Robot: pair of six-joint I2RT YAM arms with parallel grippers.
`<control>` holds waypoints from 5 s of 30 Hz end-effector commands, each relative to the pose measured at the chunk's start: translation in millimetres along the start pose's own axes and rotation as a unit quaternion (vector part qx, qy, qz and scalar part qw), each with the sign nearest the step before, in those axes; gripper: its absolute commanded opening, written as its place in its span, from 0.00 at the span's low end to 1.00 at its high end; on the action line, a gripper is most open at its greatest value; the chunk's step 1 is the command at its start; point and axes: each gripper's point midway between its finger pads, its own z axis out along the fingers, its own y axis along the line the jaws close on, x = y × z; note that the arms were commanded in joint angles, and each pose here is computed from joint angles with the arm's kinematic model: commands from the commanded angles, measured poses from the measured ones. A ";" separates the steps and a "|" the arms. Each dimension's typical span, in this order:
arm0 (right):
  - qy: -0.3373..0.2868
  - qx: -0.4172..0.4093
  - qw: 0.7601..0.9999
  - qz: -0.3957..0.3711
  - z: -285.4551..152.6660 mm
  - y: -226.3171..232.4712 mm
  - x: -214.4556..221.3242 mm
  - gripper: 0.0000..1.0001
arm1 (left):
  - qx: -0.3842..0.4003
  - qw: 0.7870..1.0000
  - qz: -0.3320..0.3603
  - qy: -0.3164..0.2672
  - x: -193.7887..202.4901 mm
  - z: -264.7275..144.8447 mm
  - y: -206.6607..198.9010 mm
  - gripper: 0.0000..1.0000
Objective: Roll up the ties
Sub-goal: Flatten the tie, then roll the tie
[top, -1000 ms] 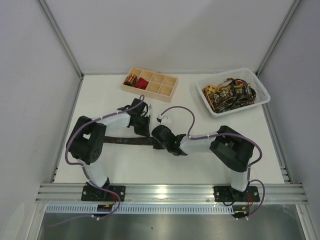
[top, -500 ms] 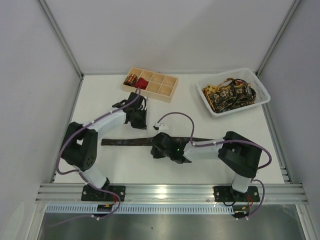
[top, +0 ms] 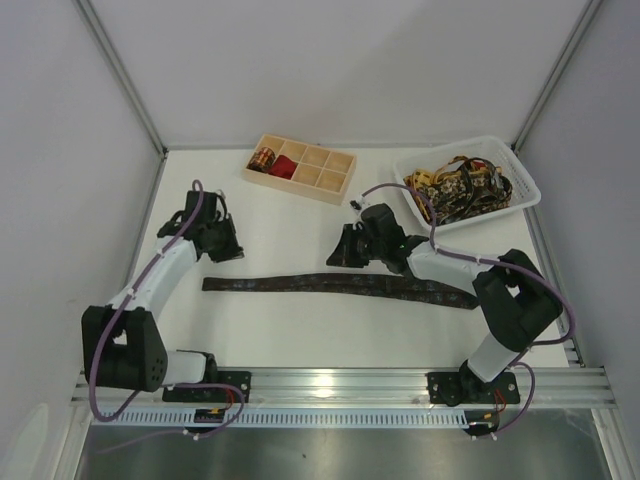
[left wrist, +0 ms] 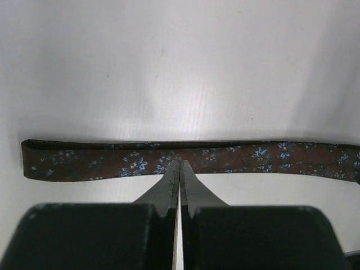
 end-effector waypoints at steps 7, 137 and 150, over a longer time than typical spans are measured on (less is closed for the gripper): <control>0.030 -0.022 0.999 0.035 -19.3 -33.4 6.3 0.00 | -0.074 0.989 -0.121 0.033 7.4 11.8 65.7 0.00; 0.163 -0.173 0.970 -0.045 181.0 66.2 64.0 0.00 | 0.034 0.990 -0.077 0.109 28.5 53.2 77.6 0.40; 0.162 -0.175 0.970 -0.043 182.8 65.9 63.4 0.00 | 0.041 0.990 -0.072 0.116 35.7 62.8 79.3 0.48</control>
